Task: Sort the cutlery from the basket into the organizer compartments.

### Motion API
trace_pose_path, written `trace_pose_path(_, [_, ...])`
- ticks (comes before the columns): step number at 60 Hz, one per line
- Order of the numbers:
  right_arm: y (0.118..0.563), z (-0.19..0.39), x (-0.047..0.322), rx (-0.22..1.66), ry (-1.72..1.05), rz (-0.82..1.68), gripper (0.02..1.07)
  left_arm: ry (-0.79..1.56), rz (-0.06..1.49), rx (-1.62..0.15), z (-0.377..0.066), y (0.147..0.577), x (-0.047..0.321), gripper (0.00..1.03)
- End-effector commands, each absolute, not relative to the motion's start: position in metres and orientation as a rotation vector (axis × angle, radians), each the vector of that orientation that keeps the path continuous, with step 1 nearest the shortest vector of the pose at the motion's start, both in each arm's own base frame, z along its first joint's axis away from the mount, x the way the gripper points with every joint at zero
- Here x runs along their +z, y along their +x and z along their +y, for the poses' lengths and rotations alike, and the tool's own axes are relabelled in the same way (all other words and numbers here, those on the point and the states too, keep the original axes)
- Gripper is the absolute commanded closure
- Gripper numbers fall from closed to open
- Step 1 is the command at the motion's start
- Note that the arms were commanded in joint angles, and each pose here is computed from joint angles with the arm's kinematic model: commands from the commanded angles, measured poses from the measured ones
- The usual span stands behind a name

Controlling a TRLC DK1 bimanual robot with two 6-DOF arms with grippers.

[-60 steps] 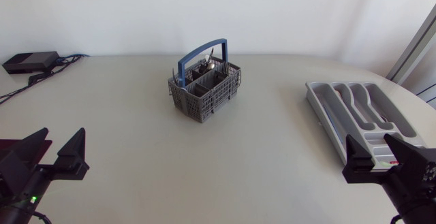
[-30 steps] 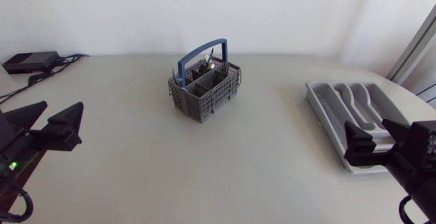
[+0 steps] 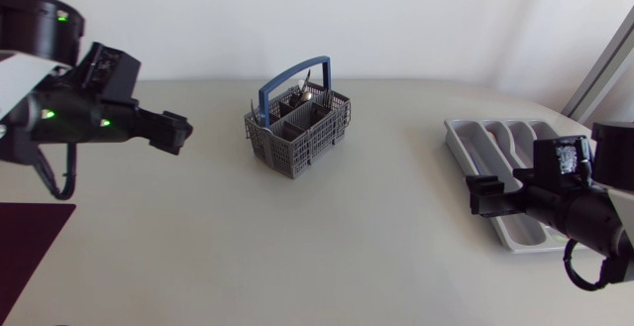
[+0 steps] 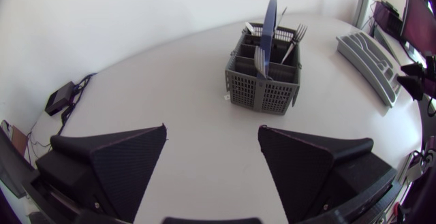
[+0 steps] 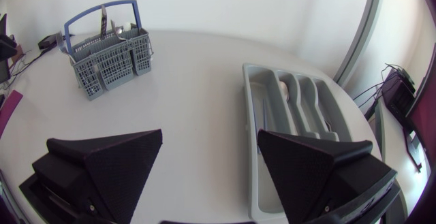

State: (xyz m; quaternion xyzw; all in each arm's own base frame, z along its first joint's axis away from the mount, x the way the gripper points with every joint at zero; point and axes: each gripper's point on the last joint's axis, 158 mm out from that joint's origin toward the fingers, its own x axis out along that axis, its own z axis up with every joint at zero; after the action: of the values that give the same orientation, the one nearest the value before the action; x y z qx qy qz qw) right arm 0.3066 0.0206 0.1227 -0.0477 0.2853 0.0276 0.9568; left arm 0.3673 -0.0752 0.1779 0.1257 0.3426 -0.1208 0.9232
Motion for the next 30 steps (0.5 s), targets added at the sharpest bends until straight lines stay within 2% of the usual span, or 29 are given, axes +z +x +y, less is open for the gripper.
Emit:
trace_pose_path(1, [0.312,0.03,0.125,0.085,-0.123,0.613,0.06,0.314,0.742,-0.301,-0.094,0.384,0.171,0.1])
trace_pose_path(10, [0.315,0.04,0.121,0.151,-0.226,0.677,0.06,0.308,0.72,-0.368,-0.126,0.42,0.182,0.11])
trace_pose_path(21, [0.321,0.054,0.106,0.229,-0.165,0.762,0.07,0.316,0.709,-0.421,-0.166,0.459,0.194,0.14])
trace_pose_path(30, [0.322,0.058,0.103,0.248,-0.158,0.765,0.07,0.325,0.723,-0.442,-0.187,0.486,0.188,0.18])
